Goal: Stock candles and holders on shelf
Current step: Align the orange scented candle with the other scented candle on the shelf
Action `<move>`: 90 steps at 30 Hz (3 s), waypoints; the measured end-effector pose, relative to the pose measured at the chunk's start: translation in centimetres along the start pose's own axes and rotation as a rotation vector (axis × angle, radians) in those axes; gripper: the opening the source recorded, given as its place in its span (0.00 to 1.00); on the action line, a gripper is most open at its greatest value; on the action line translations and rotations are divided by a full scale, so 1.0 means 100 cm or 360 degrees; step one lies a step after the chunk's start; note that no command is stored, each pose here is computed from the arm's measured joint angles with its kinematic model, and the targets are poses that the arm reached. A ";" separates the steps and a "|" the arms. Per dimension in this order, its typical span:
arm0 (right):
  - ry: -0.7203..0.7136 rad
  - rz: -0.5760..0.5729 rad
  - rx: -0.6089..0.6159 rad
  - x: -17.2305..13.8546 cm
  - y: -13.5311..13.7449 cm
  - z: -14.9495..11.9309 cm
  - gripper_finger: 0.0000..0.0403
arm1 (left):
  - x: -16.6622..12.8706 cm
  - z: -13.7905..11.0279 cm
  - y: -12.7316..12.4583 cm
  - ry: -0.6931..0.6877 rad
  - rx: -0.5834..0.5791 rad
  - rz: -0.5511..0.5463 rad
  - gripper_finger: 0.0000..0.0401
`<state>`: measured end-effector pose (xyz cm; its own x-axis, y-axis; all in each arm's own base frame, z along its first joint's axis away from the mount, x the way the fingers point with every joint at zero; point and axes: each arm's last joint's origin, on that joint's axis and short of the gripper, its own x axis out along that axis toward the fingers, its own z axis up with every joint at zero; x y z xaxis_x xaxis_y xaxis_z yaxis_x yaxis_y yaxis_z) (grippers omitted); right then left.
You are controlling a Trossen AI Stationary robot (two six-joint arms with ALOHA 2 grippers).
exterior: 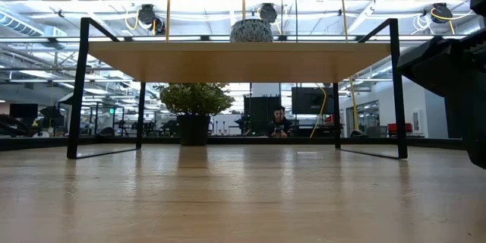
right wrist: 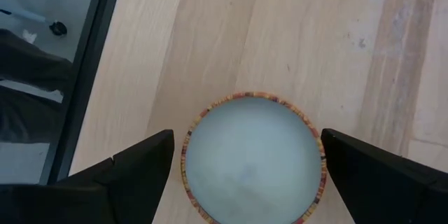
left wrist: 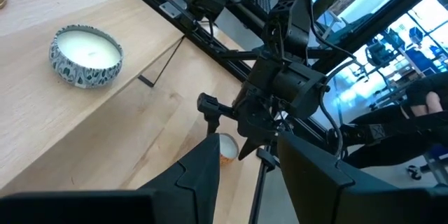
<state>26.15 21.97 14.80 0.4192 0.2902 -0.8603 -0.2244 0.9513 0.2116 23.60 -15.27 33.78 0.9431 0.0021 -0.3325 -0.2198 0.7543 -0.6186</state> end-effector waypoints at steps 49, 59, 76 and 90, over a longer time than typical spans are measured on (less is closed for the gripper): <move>-0.1004 0.0321 0.0489 -0.141 -0.040 0.069 0.74 | -0.003 0.026 -0.023 -0.0383 0.0057 -0.0316 0.37; -0.1213 0.0363 0.0536 -0.172 -0.047 0.093 0.74 | -0.013 0.046 -0.044 -0.0473 0.0230 -0.0404 0.24; -0.1335 0.0262 0.0642 -0.180 -0.079 0.104 0.75 | -0.006 0.069 -0.145 -0.0147 0.0696 -0.0105 0.44; -0.1429 0.0236 0.0724 -0.186 -0.096 0.110 0.75 | 0.025 0.047 -0.141 -0.0087 0.0953 0.0263 0.64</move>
<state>30.17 8.59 33.87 0.9619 0.2013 -0.1848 -0.0500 0.7946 0.6051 30.23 -22.81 45.07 0.9234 0.1717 -0.3433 -0.2007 0.9783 -0.0505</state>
